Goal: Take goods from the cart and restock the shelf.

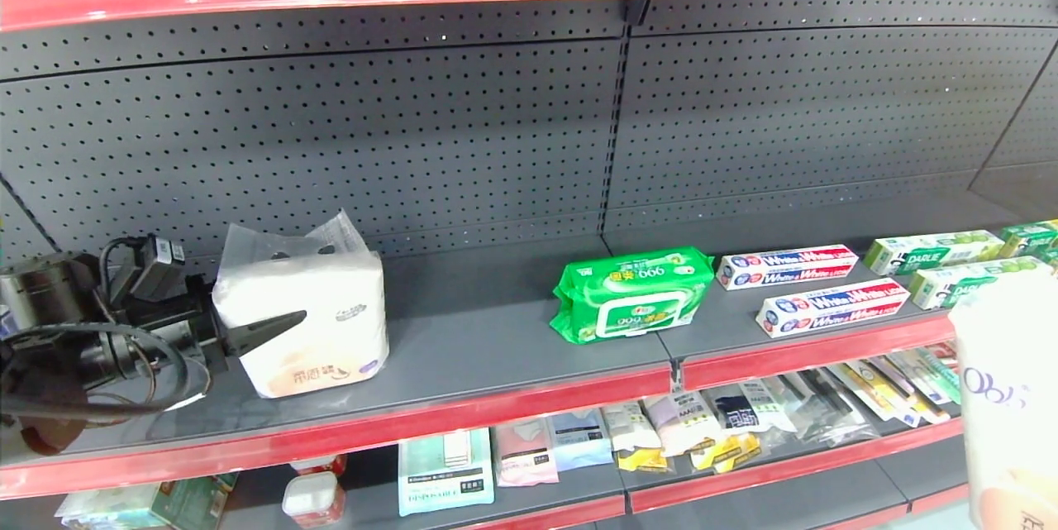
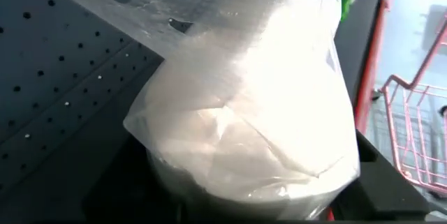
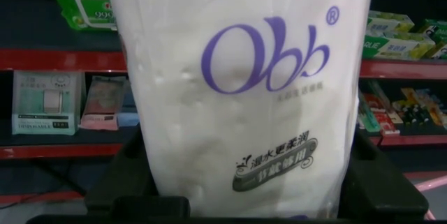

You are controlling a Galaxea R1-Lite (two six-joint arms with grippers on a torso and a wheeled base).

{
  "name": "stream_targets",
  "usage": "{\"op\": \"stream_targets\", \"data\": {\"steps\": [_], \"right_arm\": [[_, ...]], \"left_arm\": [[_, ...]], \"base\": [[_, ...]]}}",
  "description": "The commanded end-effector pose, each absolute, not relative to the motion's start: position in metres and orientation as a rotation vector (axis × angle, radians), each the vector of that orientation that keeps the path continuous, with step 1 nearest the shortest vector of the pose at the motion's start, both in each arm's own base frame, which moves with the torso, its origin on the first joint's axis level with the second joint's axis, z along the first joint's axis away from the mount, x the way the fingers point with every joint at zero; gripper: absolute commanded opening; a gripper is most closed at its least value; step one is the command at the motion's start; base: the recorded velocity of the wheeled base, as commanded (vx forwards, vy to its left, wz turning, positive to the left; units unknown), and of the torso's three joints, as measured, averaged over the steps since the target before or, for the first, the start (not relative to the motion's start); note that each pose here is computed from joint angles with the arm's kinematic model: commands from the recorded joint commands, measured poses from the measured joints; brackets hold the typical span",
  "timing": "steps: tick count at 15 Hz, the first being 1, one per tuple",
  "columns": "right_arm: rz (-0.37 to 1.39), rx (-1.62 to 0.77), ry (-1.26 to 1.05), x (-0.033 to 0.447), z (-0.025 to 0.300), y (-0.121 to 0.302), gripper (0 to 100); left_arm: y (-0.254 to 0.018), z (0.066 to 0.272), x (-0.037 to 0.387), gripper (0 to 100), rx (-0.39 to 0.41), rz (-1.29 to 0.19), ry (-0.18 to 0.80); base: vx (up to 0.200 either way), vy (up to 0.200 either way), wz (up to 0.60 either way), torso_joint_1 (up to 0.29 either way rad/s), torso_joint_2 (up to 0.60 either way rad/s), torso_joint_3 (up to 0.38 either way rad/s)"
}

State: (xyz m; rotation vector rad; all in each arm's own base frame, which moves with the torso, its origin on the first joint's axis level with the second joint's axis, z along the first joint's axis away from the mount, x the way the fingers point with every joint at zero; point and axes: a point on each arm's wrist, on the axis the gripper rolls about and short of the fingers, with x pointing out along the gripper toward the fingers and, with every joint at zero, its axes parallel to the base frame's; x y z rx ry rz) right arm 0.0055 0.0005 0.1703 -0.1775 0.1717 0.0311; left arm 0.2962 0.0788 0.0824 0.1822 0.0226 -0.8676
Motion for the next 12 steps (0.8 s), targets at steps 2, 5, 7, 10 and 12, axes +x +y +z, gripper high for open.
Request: {"op": "stream_targets", "data": {"steps": [2,5,7,10,12], "right_arm": [[0.031,-0.178,0.175,0.006,0.170,0.000,0],[0.032,-0.179,0.178,0.007,0.171,0.000,0],[0.030,-0.178,0.175,0.007,0.172,0.000,0],[0.030,-0.178,0.176,0.008,0.173,0.000,0],[0.017,-0.179,0.176,0.008,0.174,0.000,0]], "left_arm": [[0.089,0.076,0.280,0,0.150,-0.836,0.052],[0.090,0.074,0.277,0,0.138,-0.855,0.051],[0.089,0.074,0.275,0,0.128,-0.883,0.047],[0.090,0.068,0.275,0,0.114,-0.917,0.046],[0.094,0.064,0.275,0,0.121,-0.909,0.046]], "base": [[0.000,0.000,0.00,0.000,0.00,0.000],[0.000,0.000,0.00,0.000,0.00,0.000],[0.000,0.000,0.00,0.000,0.00,0.000],[0.000,0.000,0.00,0.000,0.00,0.000],[0.000,0.000,0.00,0.000,0.00,0.000]]}}
